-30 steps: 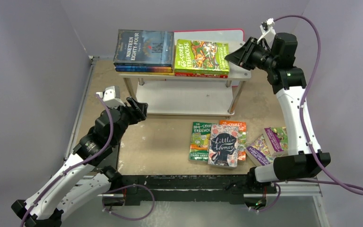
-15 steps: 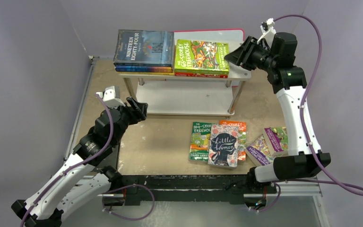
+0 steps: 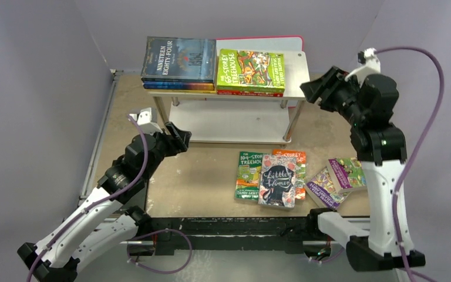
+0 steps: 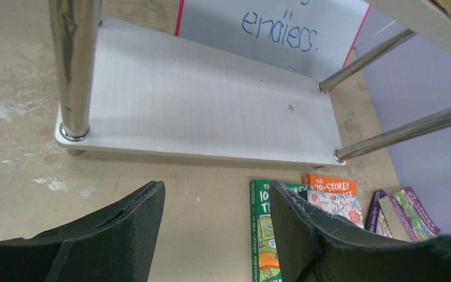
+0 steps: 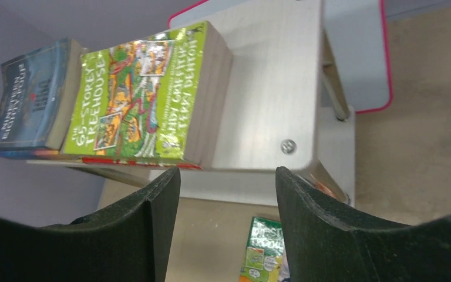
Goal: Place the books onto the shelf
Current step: Place the book on the shelf, then pick up the book from the center of the board.
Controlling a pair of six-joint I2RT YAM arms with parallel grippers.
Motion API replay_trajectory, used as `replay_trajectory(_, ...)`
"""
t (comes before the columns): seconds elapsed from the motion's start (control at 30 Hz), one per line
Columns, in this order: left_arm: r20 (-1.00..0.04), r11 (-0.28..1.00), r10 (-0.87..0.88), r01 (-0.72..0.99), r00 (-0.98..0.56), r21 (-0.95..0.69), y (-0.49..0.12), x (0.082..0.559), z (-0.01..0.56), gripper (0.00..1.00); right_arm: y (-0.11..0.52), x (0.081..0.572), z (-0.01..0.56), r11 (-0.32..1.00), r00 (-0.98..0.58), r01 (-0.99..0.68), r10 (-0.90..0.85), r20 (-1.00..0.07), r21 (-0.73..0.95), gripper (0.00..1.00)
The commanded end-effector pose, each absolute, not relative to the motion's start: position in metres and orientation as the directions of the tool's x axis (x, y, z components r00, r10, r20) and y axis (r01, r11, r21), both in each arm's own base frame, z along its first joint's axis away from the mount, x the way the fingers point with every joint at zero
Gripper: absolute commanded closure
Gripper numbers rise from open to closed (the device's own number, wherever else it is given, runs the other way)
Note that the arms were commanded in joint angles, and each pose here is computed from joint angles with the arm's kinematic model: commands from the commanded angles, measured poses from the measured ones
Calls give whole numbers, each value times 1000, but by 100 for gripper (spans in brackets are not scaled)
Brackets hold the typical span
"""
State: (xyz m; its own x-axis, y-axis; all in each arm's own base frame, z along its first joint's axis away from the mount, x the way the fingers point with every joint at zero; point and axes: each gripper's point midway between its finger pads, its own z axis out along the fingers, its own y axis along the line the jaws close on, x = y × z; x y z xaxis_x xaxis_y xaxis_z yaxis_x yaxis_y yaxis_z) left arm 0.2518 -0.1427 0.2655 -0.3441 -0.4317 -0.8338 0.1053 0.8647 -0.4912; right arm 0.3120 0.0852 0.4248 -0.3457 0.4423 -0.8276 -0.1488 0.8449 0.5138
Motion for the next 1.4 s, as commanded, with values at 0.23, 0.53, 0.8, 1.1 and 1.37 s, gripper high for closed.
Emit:
replay_trajectory(0.23, -768, 695, -442, 364, -463, -620, -211, 242, 249, 36, -13, 251, 328, 861, -271, 382, 452, -850, 336, 37)
replay_trajectory(0.53, -755, 691, -428, 360, -497, -628, -224, 252, 237, 36, -26, 252, 229, 792, -375, 558, 507, -776, 248, 33)
replay_trajectory(0.8, -678, 680, -341, 327, -652, -656, -248, 247, 216, 38, -69, 278, 185, 721, -410, 692, 439, -799, 41, 15)
replay_trajectory(1.1, -712, 671, -380, 353, -591, -652, -245, 254, 248, 39, -104, 267, 114, 574, -427, 818, 563, -708, -37, 6)
replay_trajectory(1.37, -711, 699, -392, 314, -584, -643, -238, 258, 244, 39, -144, 212, 87, 203, -115, 978, 722, -682, 49, 9)
